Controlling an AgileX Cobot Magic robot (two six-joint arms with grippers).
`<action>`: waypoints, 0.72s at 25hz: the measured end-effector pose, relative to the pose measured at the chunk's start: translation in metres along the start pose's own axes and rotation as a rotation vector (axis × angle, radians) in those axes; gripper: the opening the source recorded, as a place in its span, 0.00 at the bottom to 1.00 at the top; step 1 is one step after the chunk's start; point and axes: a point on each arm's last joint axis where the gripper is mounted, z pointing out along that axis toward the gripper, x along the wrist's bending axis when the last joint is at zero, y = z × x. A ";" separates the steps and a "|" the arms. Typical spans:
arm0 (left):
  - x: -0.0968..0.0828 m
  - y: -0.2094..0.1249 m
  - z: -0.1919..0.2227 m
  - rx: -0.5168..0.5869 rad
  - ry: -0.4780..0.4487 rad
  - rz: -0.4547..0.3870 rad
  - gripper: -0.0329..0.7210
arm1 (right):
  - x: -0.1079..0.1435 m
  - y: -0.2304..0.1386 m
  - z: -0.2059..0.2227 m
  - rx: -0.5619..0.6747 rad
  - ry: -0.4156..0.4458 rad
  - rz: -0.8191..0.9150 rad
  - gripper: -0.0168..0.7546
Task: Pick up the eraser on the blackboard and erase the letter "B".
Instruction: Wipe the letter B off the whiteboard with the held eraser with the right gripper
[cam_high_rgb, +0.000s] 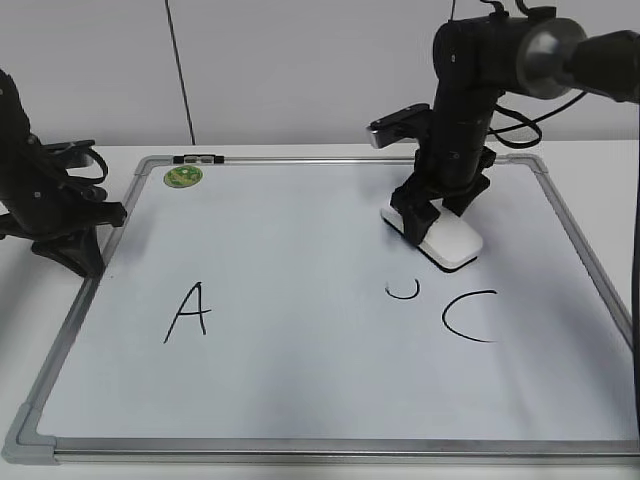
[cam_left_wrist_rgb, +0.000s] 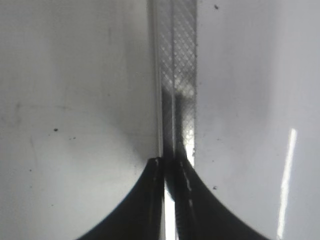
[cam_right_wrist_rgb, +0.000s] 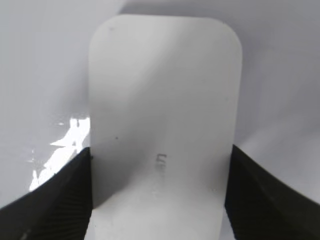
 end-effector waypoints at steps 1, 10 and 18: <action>0.000 0.000 0.000 0.000 0.000 0.000 0.09 | -0.002 -0.001 -0.001 0.000 -0.008 -0.001 0.72; 0.000 0.000 0.000 0.000 0.000 0.000 0.09 | -0.003 -0.010 -0.026 -0.014 -0.029 0.020 0.72; 0.000 0.000 0.000 0.000 -0.001 -0.001 0.09 | 0.006 -0.030 -0.023 -0.002 -0.012 0.026 0.72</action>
